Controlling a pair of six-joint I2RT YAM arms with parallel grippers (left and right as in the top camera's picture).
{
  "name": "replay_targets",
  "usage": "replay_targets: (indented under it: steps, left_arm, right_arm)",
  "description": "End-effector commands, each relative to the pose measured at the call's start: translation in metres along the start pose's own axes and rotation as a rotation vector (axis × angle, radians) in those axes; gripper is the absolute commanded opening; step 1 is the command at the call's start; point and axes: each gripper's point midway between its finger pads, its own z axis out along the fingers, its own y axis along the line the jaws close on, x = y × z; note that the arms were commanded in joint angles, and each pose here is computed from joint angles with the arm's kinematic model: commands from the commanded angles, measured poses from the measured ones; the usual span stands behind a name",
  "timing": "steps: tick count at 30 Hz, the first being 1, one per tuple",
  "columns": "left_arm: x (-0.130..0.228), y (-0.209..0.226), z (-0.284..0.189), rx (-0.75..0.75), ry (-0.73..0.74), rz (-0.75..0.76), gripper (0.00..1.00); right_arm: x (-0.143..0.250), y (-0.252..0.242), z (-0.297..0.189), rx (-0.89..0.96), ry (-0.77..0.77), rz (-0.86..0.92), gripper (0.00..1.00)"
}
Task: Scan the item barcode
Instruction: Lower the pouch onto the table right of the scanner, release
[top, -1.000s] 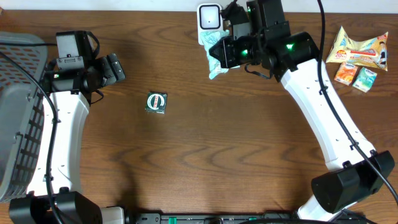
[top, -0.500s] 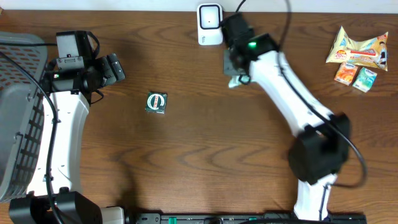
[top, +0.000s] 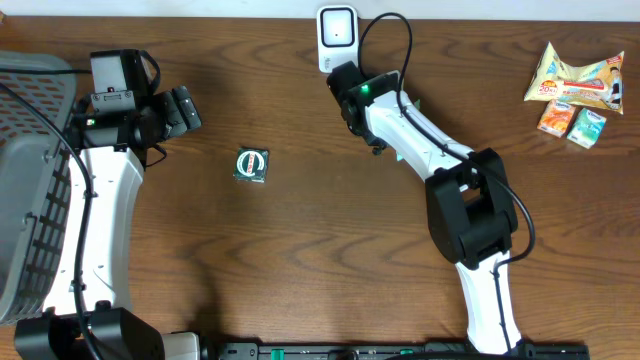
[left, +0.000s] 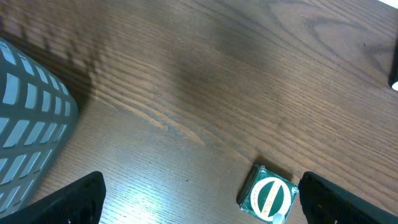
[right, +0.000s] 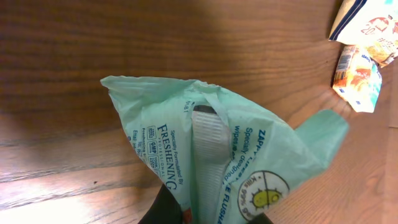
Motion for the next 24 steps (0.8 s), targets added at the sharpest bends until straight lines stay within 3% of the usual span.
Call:
replay_targets:
  steps: [1,4,9,16,24]
  left_arm:
    - [0.003,0.003,0.003,-0.012,0.01,-0.011,0.97]
    - [0.003,0.003,0.003,-0.012,0.01,-0.011,0.98]
    - [0.003,0.003,0.003,-0.012,0.01,-0.011,0.98]
    - [0.003,0.003,0.003,-0.012,0.01,-0.011,0.98]
    - [0.003,0.003,0.003,-0.012,0.01,-0.011,0.98]
  right_arm:
    - [0.003,0.006,0.007,0.032,0.004,-0.04,0.09]
    - [0.012,0.018,0.014,-0.011,0.041,-0.053,0.29]
    - [0.012,0.022,0.01,-0.048,0.048,-0.046,0.51]
    - [-0.007,0.0,-0.015,-0.118,0.011,0.043,0.74]
    - [-0.023,-0.041,-0.026,-0.515,0.121,0.275,0.78]
